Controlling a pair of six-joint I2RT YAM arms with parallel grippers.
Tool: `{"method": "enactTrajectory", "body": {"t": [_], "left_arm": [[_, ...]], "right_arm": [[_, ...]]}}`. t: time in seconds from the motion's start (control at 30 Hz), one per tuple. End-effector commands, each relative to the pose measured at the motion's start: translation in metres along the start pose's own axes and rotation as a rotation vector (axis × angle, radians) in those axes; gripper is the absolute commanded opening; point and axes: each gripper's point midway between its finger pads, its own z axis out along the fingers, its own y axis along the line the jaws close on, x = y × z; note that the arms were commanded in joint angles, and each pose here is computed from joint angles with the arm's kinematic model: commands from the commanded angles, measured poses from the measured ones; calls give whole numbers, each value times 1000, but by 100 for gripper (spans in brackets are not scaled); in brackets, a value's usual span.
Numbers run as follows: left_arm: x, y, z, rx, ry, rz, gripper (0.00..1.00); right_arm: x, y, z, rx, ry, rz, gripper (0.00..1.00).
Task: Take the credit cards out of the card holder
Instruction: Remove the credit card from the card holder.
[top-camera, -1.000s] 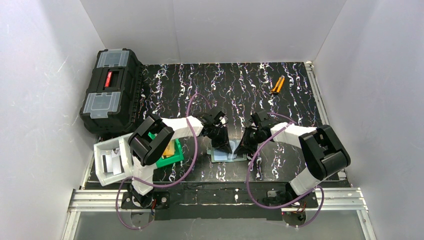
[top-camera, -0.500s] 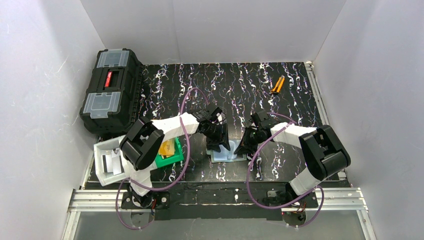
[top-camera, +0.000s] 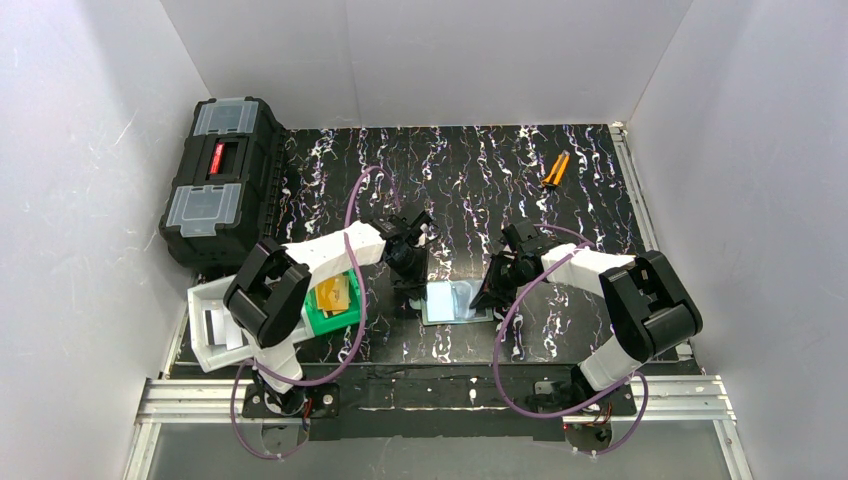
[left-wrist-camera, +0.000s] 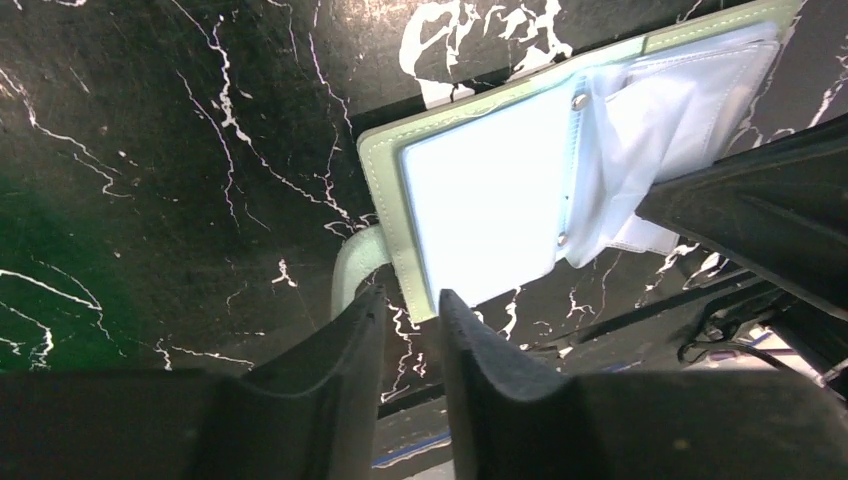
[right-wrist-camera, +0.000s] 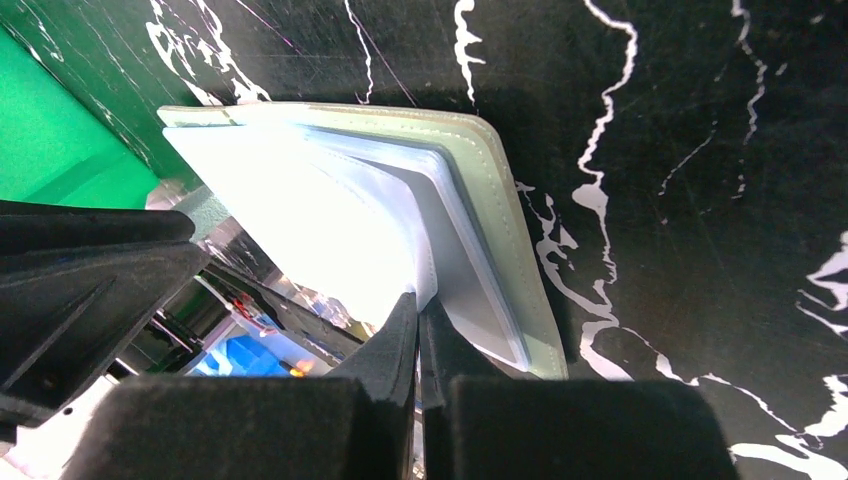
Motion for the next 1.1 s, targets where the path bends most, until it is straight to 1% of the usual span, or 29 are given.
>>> {"method": "enactTrajectory", "body": {"t": [0.0,0.07,0.13,0.23,0.57,0.87,1.07], "left_arm": [[4,13,6,-43,6,24,21],[1,10,16,-26,9,26,13],[0,8,21,-21,15,27,9],[-2,7,26,-19,15,24,6],[0,9,32,-33,30,10,0],[0,8,33,-25,30,8,0],[-1,6,30,-16,23,10,0]], "right_arm": [[-7,-1,-5,36,-39,-28,1],[-7,-1,-5,33,-36,-32,1],[-7,1,-6,28,-33,-38,1],[-8,6,-8,13,-37,-50,2],[-7,38,-18,-100,-31,-92,41],[-2,64,-18,-191,1,-106,56],[1,77,-11,-214,28,-108,62]]}}
